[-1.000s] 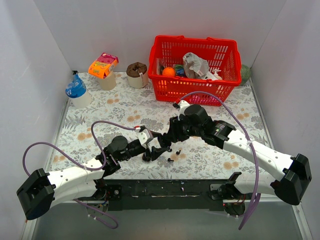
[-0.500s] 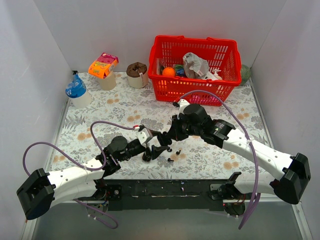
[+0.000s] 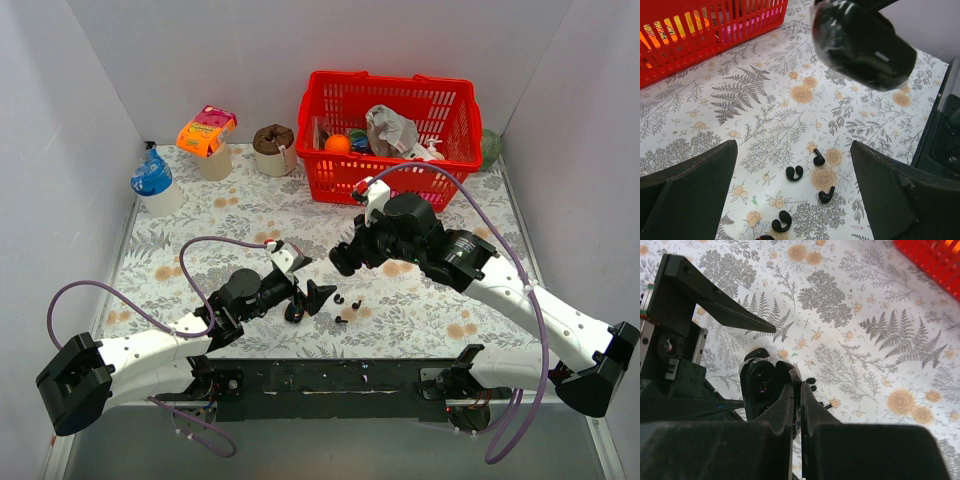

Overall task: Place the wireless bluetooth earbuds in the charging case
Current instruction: Open the charging case.

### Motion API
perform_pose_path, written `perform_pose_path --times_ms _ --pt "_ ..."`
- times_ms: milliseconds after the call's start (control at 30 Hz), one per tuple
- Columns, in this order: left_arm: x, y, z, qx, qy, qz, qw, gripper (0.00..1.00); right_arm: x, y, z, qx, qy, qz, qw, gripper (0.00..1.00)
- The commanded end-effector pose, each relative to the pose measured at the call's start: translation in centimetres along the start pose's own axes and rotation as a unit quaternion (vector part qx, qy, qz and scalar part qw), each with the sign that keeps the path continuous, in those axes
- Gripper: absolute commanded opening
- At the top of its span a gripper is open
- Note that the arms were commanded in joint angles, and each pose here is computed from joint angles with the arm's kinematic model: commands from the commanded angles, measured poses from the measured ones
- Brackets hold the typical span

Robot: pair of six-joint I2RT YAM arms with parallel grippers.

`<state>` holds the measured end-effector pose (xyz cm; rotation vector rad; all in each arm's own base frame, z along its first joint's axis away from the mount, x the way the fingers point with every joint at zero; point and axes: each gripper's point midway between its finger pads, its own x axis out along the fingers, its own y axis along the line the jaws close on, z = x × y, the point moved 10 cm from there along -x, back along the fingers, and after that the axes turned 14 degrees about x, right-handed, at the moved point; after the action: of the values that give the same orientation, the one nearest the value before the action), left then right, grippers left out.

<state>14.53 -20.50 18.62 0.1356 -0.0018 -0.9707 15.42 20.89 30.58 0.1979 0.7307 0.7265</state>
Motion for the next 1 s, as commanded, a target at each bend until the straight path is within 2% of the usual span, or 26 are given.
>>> perform_pose_path --times_ms 0,100,133,200,300,600,967 --pt "0.0 0.5 2.9 -0.031 -0.03 0.03 0.999 0.98 -2.3 0.0 1.7 -0.09 -0.039 0.011 0.995 0.01" --pt "-0.4 -0.3 4.2 -0.05 -0.041 -0.034 0.997 0.98 -2.4 -0.1 1.1 -0.143 -0.042 0.015 0.989 0.01" --pt "-0.5 -1.0 4.7 -0.05 -0.046 -0.091 0.994 0.98 -2.4 -0.2 1.1 -0.176 -0.048 0.006 0.983 0.01" --pt "-0.6 -1.4 5.4 -0.052 -0.044 -0.15 0.986 0.98 -3.1 0.5 0.7 -0.213 -0.051 0.011 0.976 0.01" --pt "-0.3 -1.8 6.2 -0.058 -0.042 -0.209 0.975 0.98 -3.7 1.3 0.6 -0.245 -0.051 0.021 0.968 0.01" --pt "1.1 -1.1 6.6 -0.054 -0.034 -0.241 0.968 0.83 -4.2 2.1 0.4 -0.273 -0.05 0.005 0.961 0.01" --pt "1.9 -0.7 6.7 -0.063 -0.051 -0.215 0.973 0.78 -3.6 2.8 -0.1 -0.26 -0.051 0.013 0.964 0.01"
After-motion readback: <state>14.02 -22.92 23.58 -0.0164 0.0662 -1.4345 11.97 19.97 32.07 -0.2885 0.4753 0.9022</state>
